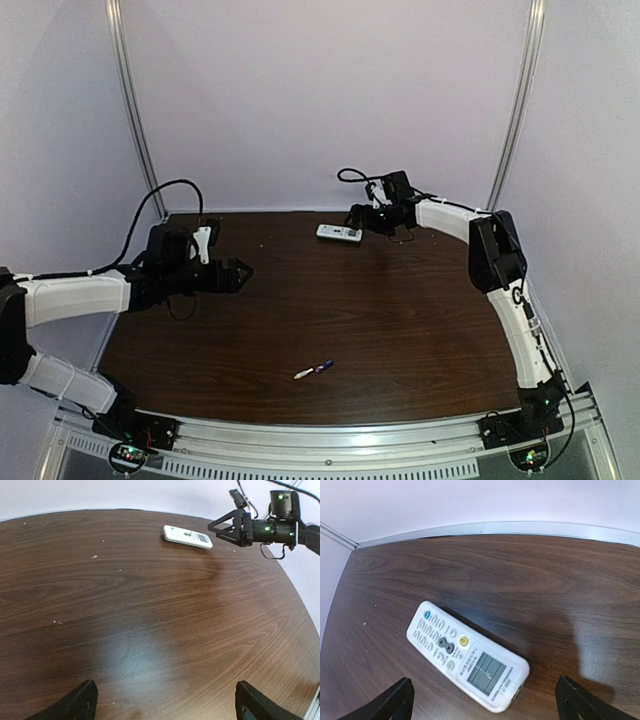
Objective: Load the batteries into the remote control
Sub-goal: Adjust the remote control at the corner of the board.
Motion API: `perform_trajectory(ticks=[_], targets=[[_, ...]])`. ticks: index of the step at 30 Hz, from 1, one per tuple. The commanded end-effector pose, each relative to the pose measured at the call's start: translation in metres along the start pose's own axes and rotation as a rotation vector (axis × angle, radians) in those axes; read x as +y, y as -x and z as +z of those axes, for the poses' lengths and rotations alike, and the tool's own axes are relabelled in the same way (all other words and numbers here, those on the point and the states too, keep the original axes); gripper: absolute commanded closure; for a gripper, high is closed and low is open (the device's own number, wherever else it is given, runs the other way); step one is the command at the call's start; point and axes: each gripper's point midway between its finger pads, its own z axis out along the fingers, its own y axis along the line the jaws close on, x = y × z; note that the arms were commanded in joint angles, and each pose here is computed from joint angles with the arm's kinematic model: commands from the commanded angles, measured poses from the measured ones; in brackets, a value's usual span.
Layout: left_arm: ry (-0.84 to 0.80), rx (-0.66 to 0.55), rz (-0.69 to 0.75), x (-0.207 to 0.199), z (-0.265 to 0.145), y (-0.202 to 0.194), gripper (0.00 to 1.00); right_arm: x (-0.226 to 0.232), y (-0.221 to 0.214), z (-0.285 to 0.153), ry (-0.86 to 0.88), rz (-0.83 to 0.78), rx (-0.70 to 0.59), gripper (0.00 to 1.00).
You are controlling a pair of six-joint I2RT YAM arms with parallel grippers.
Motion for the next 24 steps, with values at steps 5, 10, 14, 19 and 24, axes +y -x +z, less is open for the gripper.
perform_trajectory(ticks=[5, 10, 14, 19, 24], targets=[[-0.037, -0.082, -0.003, -0.012, -0.019, 0.018, 0.03, -0.033, 0.005, 0.034, -0.025, 0.154, -0.038, 0.0], [-0.019, -0.091, -0.004, -0.01, -0.022, 0.02, 0.02, -0.027, 0.005, 0.05, 0.065, 0.212, -0.053, 0.0], [0.006, -0.084, 0.004, -0.005, -0.02, 0.017, 0.03, -0.012, -0.002, 0.06, 0.171, 0.265, -0.031, 0.0], [0.011, -0.076, 0.003, -0.004, -0.02, 0.015, 0.03, 0.006, -0.013, 0.063, 0.226, 0.244, 0.008, 0.09], [0.007, -0.087, 0.001, -0.005, -0.024, 0.016, 0.03, 0.02, -0.025, 0.057, 0.231, 0.203, 0.062, 0.19]])
